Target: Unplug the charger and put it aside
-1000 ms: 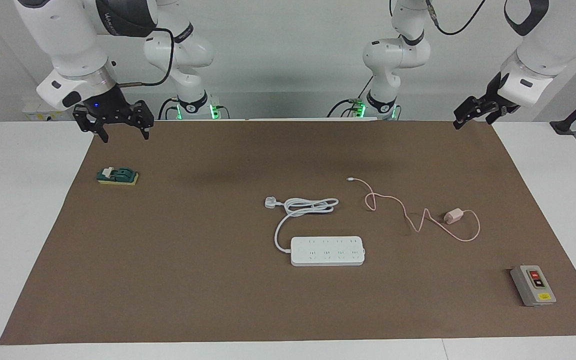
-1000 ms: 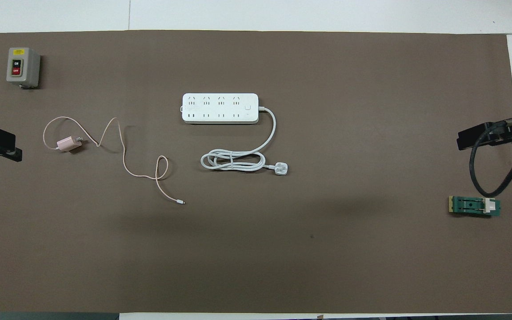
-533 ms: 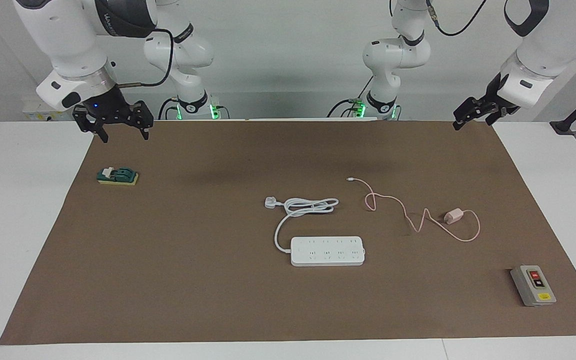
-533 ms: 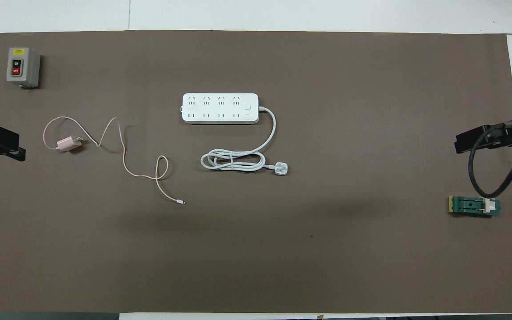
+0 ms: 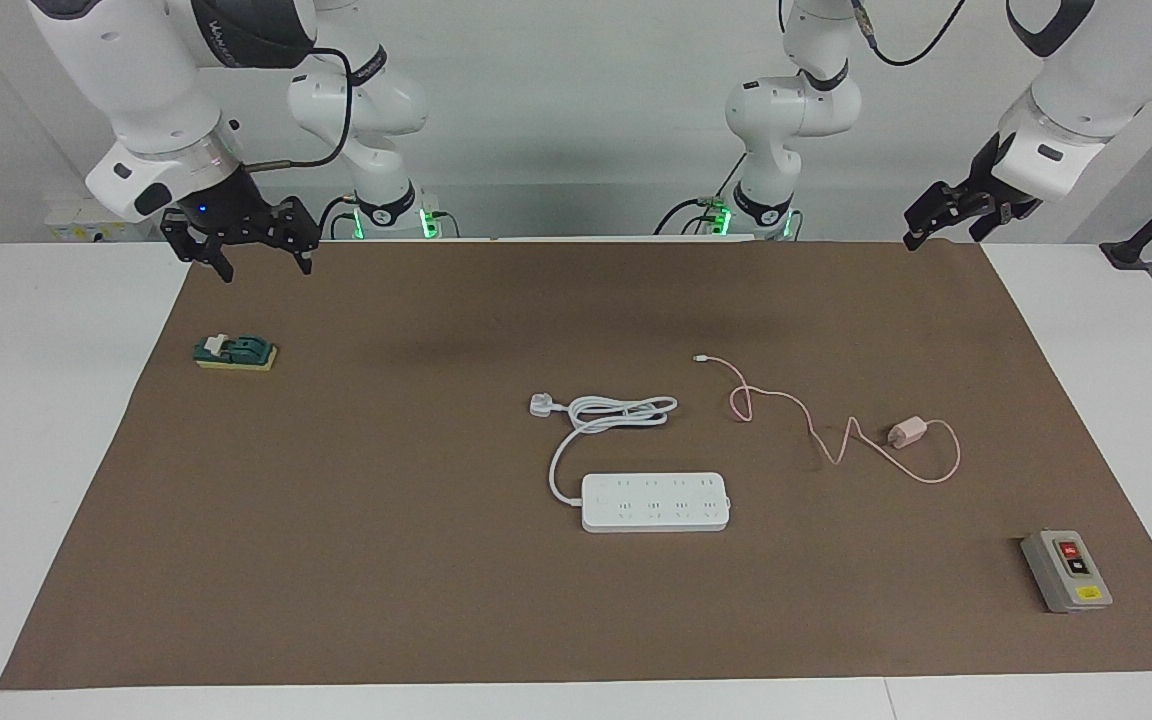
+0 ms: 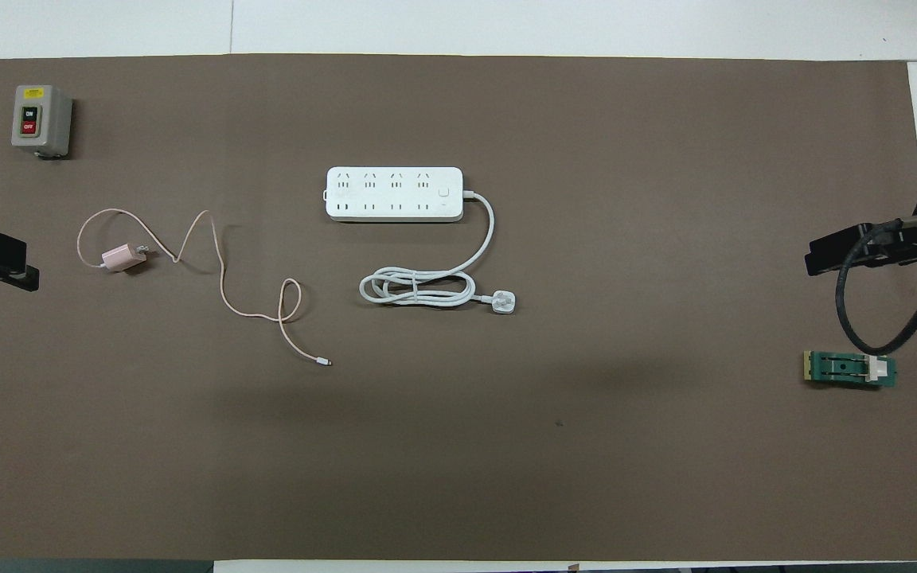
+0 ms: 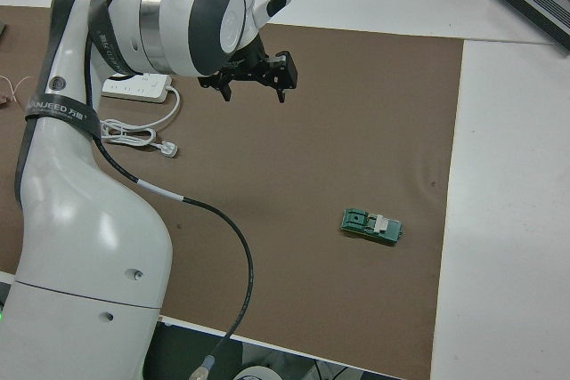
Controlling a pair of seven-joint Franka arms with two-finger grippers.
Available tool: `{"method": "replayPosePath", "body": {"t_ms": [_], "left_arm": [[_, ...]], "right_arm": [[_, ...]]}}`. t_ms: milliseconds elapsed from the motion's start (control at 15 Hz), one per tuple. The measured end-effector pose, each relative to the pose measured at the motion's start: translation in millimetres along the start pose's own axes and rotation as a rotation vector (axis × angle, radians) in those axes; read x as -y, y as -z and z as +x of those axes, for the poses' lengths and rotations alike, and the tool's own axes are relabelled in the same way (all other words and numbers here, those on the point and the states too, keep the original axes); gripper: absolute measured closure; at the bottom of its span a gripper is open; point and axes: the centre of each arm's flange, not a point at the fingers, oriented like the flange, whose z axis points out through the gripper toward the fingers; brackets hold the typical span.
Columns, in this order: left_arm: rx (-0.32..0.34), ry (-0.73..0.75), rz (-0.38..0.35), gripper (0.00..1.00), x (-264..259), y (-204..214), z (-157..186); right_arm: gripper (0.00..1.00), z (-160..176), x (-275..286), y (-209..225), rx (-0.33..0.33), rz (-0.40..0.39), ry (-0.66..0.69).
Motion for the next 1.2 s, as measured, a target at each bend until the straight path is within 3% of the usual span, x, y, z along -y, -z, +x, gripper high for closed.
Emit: {"method": "replayPosePath", "body": {"t_ms": [1200], "left_arm": [[0.003,-0.008,-0.005,0.0,-5,-10,11]], "right_arm": [[0.0,0,0,0,0.0,0.0,0.0]]}}
